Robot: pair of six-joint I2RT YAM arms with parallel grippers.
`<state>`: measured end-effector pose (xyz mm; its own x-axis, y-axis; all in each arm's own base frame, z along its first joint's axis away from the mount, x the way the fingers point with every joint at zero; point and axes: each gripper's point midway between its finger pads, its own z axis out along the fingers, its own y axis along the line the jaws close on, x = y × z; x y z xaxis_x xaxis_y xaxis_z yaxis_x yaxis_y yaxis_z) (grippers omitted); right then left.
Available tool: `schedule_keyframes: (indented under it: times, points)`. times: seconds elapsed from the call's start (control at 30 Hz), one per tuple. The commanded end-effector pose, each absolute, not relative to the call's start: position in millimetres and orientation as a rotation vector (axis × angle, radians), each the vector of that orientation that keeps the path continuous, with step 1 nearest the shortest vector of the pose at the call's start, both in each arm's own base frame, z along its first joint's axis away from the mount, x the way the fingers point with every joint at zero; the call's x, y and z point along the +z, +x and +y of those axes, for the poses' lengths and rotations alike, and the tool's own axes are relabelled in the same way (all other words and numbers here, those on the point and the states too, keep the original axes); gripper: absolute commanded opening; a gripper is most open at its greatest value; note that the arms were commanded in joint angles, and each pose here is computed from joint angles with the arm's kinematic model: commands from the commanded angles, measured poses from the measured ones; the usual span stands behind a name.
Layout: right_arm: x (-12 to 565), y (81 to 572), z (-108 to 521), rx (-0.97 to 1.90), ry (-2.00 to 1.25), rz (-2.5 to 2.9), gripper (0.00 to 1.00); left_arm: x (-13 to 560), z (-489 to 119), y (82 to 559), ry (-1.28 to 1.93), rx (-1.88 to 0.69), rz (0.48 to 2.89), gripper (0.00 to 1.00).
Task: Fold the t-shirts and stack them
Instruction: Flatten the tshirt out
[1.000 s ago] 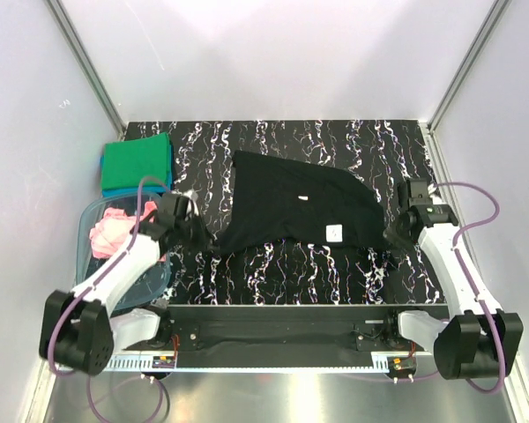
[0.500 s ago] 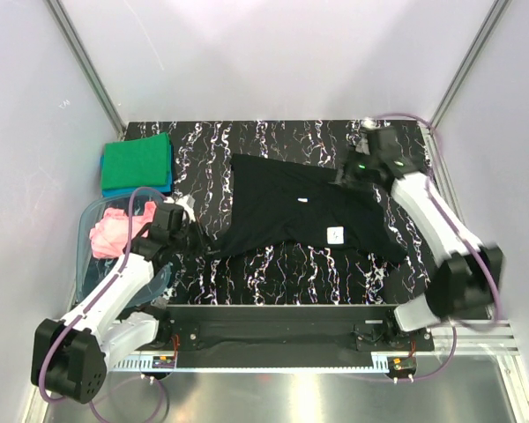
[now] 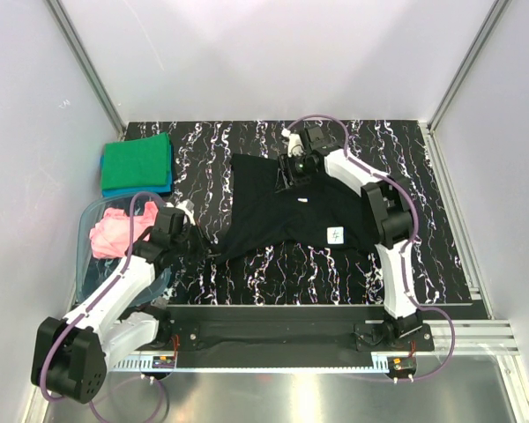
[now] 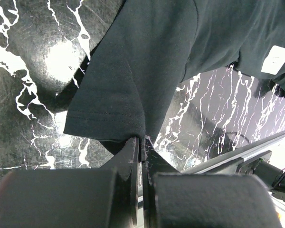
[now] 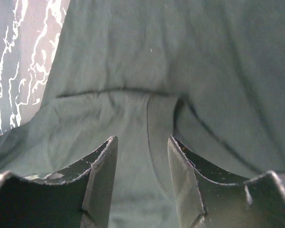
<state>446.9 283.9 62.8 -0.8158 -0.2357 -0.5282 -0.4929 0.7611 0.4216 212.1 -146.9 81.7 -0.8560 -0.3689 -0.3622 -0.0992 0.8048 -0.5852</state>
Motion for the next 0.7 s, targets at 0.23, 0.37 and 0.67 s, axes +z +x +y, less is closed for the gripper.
schedule_keyframes:
  times: [0.23, 0.37, 0.67]
  points:
    - [54, 483, 311, 0.797, -0.654, 2.397, 0.54, 89, -155, 218, -0.335, -0.842, 2.48, 0.0]
    - [45, 486, 309, 0.75, -0.693, 2.403, 0.54, 91, -155, 219, -0.335, -0.841, 2.473, 0.0]
    - [43, 475, 310, 0.785, -0.718, 2.409, 0.43, 94, -155, 224, -0.337, -0.83, 2.469, 0.0]
